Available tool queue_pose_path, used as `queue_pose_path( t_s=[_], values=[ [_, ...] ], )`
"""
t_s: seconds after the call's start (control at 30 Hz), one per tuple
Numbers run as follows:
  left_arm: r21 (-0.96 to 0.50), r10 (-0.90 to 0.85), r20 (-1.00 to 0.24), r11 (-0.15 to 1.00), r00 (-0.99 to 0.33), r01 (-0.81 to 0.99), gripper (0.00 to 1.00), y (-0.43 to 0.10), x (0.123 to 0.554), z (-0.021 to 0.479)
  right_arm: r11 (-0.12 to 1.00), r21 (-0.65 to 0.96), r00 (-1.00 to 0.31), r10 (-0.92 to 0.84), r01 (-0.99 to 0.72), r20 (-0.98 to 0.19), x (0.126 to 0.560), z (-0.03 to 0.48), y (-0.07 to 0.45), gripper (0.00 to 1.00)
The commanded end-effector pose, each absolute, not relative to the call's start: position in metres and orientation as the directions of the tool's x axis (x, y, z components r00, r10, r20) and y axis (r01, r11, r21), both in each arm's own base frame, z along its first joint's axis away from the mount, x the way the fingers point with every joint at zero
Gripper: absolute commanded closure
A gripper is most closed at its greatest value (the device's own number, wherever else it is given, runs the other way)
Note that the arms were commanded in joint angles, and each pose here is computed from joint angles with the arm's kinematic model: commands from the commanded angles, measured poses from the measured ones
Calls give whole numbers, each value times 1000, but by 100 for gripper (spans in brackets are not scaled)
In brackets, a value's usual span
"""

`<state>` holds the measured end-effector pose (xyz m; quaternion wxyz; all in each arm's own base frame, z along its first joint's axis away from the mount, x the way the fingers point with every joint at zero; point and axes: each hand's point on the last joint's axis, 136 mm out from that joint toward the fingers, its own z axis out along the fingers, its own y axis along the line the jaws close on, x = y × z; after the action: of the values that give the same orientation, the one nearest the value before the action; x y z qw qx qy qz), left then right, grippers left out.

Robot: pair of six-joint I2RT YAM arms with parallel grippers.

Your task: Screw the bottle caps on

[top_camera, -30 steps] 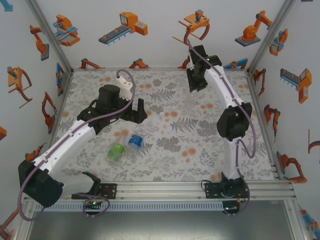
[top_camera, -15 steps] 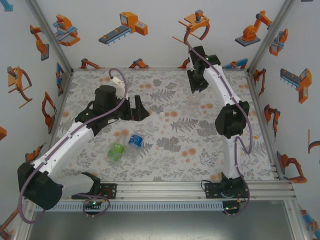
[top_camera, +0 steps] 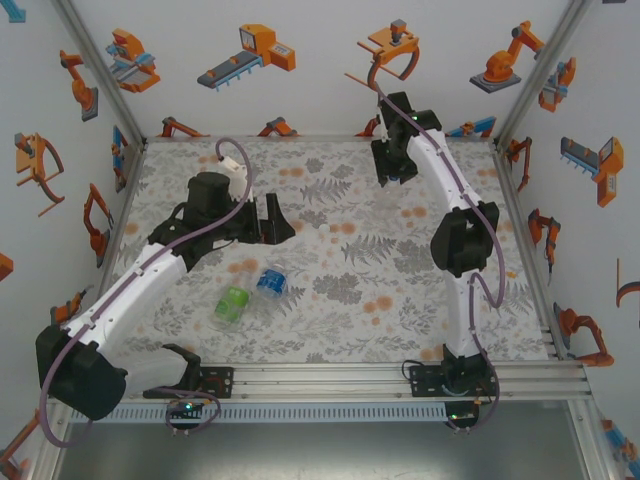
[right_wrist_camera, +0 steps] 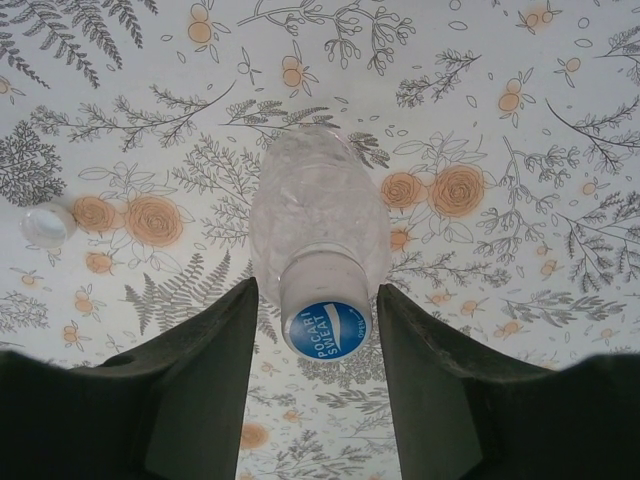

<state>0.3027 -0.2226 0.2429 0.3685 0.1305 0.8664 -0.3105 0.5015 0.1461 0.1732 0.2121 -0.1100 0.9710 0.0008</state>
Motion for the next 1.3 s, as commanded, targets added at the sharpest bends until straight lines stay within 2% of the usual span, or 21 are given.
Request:
queue_pose_path(
  t_s=[0.0, 0.17, 0.33, 0.43, 0.63, 0.9, 1.27],
  values=[
    [-431, 15, -709, 783, -705, 450, 3, -216, 295, 238, 981, -36, -870, -186, -191, -457, 497, 200, 141, 49],
    [-395, 45, -675, 821, -737, 412, 3, -211, 294, 222, 983, -14, -856, -165, -182, -489, 488, 223, 141, 47],
    [-193, 160, -609, 920, -777, 341, 0, -195, 287, 187, 983, 32, -833, -137, -182, -536, 476, 244, 143, 47],
    [-97, 226, -560, 938, -797, 334, 3, -197, 279, 165, 982, 69, -824, -110, -177, -556, 465, 253, 144, 46],
    [-43, 266, -433, 948, -861, 314, 15, -203, 258, 117, 969, 163, -810, -56, -184, -583, 437, 261, 148, 46],
    [52, 328, -346, 942, -879, 331, 15, -206, 241, 80, 949, 249, -804, -6, -191, -595, 401, 255, 150, 46],
    [68, 297, -296, 954, -908, 290, 19, -205, 219, 52, 933, 318, -843, 32, -167, -536, 374, 231, 152, 47]
  ],
)
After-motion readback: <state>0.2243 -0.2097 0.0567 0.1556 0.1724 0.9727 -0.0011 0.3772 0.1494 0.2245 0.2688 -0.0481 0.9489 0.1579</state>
